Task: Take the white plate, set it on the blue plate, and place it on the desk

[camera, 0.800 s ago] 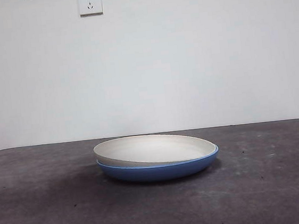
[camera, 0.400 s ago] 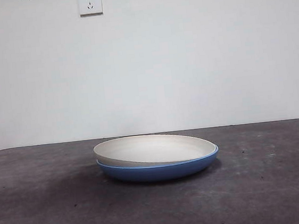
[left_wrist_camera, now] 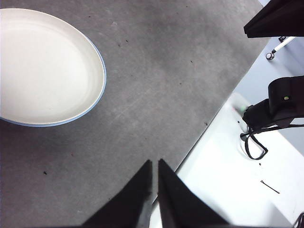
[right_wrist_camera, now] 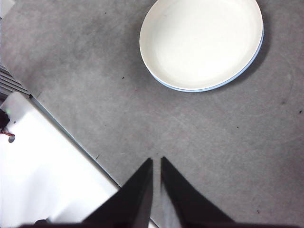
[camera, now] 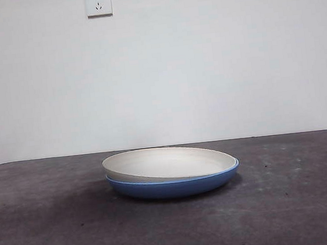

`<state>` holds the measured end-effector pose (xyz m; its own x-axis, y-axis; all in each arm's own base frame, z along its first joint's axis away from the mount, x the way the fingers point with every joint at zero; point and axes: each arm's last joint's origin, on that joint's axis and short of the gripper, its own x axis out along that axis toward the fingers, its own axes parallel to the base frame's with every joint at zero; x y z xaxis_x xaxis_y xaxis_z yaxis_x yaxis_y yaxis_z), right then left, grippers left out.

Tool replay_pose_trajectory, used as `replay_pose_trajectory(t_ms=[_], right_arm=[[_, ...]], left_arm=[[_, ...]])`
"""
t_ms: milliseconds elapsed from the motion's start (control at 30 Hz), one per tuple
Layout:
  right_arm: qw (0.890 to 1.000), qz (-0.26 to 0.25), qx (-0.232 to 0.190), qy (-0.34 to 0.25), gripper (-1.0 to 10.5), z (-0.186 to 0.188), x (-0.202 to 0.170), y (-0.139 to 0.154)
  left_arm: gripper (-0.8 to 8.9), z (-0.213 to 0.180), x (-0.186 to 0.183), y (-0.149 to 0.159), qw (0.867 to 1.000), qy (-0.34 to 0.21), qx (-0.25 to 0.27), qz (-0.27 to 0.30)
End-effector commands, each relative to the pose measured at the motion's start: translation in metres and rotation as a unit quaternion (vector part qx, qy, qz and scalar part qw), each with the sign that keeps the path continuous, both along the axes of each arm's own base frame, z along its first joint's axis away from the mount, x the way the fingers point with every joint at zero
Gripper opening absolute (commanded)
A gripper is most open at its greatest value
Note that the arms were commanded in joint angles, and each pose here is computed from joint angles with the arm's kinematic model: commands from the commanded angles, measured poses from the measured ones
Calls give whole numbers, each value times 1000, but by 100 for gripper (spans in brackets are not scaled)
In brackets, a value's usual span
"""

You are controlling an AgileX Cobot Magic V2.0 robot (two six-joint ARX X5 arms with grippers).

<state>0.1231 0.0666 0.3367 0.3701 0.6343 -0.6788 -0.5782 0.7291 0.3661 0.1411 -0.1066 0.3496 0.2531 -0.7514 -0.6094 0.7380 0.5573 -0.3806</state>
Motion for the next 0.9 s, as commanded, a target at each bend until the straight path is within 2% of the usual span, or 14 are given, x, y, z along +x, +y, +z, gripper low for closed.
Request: replay_pose_trajectory(t_ms=[33,300,733,900], right_arm=[[1000,10,5,-20,8,6,2,2],[999,10,14,-44,8,9,5,3],[999,10,15,-44,8,9,5,3],[999,10,15,-44,8,9,5,3]], left_arm=[[9,2,2,-2,1000,-7,-2,-6],[9,2,2,-2,1000,-7,-2,-6],[9,2,2,-2,1000,-7,-2,-6],[9,5,-1,1,999,-31,-5,-11]])
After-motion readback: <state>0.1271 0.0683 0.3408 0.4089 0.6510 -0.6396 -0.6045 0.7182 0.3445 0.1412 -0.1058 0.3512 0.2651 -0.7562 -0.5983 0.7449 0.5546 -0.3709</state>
